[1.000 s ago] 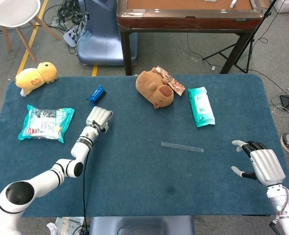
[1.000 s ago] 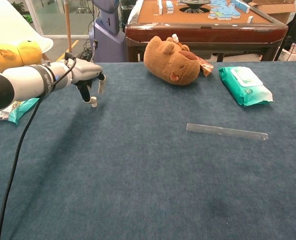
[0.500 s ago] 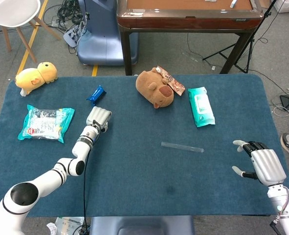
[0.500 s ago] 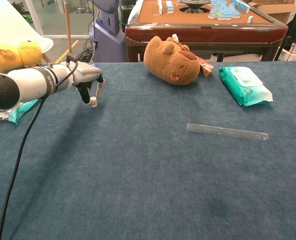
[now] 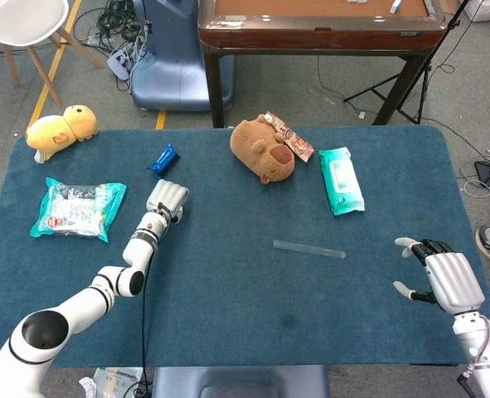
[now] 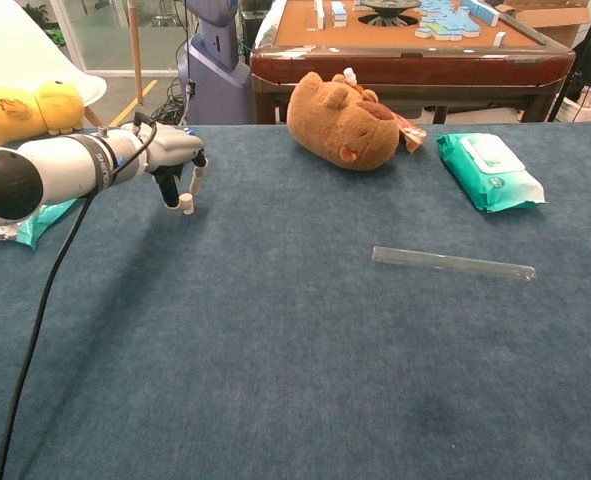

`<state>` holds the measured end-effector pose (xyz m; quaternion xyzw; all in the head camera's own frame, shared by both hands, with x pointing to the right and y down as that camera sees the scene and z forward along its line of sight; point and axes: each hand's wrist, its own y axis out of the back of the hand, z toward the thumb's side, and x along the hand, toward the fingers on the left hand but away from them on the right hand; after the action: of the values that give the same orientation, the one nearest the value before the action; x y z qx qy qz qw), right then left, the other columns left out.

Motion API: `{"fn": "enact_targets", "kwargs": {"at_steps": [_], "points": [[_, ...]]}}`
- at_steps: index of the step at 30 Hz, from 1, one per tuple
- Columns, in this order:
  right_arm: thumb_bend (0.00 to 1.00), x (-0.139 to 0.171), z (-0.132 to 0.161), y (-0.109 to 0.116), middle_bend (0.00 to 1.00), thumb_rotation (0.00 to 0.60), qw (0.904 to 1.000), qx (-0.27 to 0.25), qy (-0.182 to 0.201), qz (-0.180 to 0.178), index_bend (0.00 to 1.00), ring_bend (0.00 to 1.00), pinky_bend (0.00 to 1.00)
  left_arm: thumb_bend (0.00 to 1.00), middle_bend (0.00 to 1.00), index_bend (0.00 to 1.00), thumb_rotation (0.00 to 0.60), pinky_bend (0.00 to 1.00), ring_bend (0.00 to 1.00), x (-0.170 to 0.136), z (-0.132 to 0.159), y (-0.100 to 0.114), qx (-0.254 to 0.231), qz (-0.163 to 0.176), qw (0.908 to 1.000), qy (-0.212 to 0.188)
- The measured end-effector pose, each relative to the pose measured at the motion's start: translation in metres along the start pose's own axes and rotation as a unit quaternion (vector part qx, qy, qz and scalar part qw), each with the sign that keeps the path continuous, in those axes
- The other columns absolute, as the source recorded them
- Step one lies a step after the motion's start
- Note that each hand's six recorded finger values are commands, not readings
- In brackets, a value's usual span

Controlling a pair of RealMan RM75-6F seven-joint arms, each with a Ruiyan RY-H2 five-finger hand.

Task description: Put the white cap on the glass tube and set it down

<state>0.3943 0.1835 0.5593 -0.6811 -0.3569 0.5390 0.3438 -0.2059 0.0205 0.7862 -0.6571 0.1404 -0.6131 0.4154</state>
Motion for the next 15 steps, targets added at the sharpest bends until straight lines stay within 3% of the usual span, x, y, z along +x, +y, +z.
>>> {"fn": "enact_targets", "kwargs": {"at_steps": [15], "points": [[0.17,0.0003,0.0004,-0.0002,0.42,0.6,1.0,0.002,-0.002,0.001,0.26,0.3,0.3,0.28,1.0,0.49,0.6,1.0,1.0,0.001,-0.0012,-0.0024,0.005,-0.001,1.0,0.0]]}}
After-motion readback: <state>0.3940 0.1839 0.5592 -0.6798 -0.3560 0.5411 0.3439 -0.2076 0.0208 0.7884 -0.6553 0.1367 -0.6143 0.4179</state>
